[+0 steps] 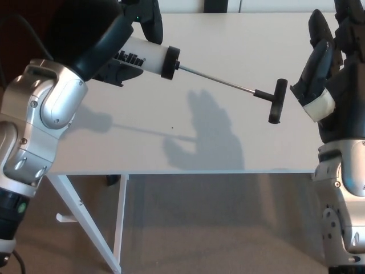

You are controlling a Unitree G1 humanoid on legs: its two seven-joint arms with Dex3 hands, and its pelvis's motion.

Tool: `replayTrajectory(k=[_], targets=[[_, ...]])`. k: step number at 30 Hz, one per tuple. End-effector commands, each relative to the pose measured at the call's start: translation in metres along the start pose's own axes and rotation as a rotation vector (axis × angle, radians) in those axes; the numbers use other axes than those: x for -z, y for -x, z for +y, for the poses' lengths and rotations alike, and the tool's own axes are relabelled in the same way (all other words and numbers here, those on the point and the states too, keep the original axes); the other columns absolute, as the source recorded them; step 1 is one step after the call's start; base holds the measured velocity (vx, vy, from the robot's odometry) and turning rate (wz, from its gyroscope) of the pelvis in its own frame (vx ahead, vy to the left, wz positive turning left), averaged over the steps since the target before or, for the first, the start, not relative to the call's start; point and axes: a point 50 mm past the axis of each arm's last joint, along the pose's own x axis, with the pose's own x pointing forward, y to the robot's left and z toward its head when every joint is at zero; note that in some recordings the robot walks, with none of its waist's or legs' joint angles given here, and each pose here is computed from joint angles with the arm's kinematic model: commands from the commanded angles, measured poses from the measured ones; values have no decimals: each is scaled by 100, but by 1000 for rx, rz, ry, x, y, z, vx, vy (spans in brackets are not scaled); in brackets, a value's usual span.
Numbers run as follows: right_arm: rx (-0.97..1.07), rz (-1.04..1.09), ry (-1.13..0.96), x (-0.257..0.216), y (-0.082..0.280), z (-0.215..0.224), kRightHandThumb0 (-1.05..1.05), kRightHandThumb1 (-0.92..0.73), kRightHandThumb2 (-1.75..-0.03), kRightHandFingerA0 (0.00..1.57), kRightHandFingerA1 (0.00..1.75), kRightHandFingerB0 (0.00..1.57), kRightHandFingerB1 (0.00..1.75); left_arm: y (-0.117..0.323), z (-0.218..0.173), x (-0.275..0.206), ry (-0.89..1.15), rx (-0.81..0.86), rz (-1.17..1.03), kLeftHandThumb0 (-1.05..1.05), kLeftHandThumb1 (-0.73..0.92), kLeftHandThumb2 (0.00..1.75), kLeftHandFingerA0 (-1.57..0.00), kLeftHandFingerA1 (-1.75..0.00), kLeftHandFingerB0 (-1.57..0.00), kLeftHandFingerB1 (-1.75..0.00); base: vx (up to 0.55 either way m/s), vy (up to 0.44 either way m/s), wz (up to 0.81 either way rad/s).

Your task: The robot walks towards a desk on which an air pump is kept in the middle. It lifts it up and holds it with its left hand and uses its right hand to compress it by pushing its handle inwards.

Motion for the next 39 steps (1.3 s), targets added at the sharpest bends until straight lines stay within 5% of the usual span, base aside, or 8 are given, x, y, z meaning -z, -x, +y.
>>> replayTrajectory(k=[1,25,30,31,32,35,36,39], targets=[[7,-2,8,2,0,-5,-93,-81,-112,7,12,7,10,3,3,4,2,-10,8,4,62,57,-62,-175,-44,-165,0,0,0],[-23,111,-34,30,14,8,-94,-81,-112,5,10,5,12,-7,13,-6,31,-48,-35,-3,62,54,-64,-175,-43,-171,0,0,0],[-33,109,-41,31,13,11,-92,-80,-111,7,12,7,14,-8,14,-8,26,-35,-33,-5,59,53,-68,-175,-55,-157,0,0,0],[-34,110,-42,31,12,12,-92,-80,-112,7,12,7,14,-9,13,-9,26,-33,-30,-12,58,53,-73,-175,-88,-81,0,0,0],[-35,111,-43,31,12,12,-92,-80,-112,7,12,7,14,-10,12,-10,26,-31,-25,-12,58,53,-73,-175,-88,-81,0,0,0],[-35,111,-43,32,12,13,-92,-81,-112,7,12,8,14,-11,12,-11,31,-34,-34,-8,59,53,-74,-175,-78,-107,0,0,0],[-37,111,-42,32,12,13,-91,-81,-112,7,13,7,14,-11,12,-13,30,-41,-41,-6,61,56,-72,-175,-56,-156,0,0,0],[-41,112,-48,33,10,15,-91,-81,-112,7,13,7,14,-12,12,-17,38,-47,-50,-3,60,55,-67,-175,-46,-171,0,0,0]])
